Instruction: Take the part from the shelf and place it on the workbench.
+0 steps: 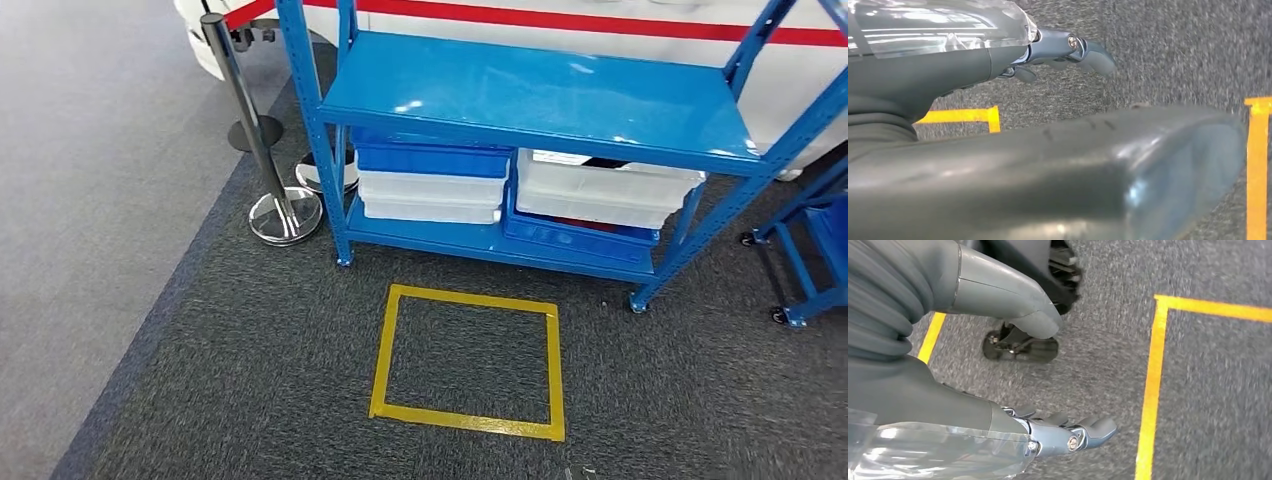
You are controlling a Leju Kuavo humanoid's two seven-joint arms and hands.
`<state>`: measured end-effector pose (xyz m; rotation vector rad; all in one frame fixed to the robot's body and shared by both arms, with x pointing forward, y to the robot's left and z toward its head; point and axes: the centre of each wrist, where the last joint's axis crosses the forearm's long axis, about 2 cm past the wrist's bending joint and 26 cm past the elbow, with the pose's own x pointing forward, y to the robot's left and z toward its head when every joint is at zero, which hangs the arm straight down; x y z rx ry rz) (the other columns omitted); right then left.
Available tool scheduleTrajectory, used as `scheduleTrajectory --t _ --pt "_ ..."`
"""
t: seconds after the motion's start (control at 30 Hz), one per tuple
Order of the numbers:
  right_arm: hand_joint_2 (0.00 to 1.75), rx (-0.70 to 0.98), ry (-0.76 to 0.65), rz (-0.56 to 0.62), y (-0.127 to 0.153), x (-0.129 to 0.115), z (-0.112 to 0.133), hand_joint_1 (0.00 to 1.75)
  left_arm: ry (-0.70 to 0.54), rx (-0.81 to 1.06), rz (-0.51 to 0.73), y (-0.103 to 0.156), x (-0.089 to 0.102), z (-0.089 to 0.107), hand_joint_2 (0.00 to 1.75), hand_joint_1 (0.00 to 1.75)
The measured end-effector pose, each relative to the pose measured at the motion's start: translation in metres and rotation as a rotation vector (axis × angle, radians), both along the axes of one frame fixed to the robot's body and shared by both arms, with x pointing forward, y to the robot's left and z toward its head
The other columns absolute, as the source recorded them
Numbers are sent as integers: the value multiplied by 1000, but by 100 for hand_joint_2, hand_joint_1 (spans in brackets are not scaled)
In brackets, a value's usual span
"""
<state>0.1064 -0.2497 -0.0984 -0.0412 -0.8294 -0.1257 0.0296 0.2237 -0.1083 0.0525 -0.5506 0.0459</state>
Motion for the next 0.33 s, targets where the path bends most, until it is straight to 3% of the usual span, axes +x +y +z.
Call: scheduleTrajectory --t 0.33 --pt "175 -1 -6 4 1 0 0 0 -8 1 -6 0 4 0 0 0"
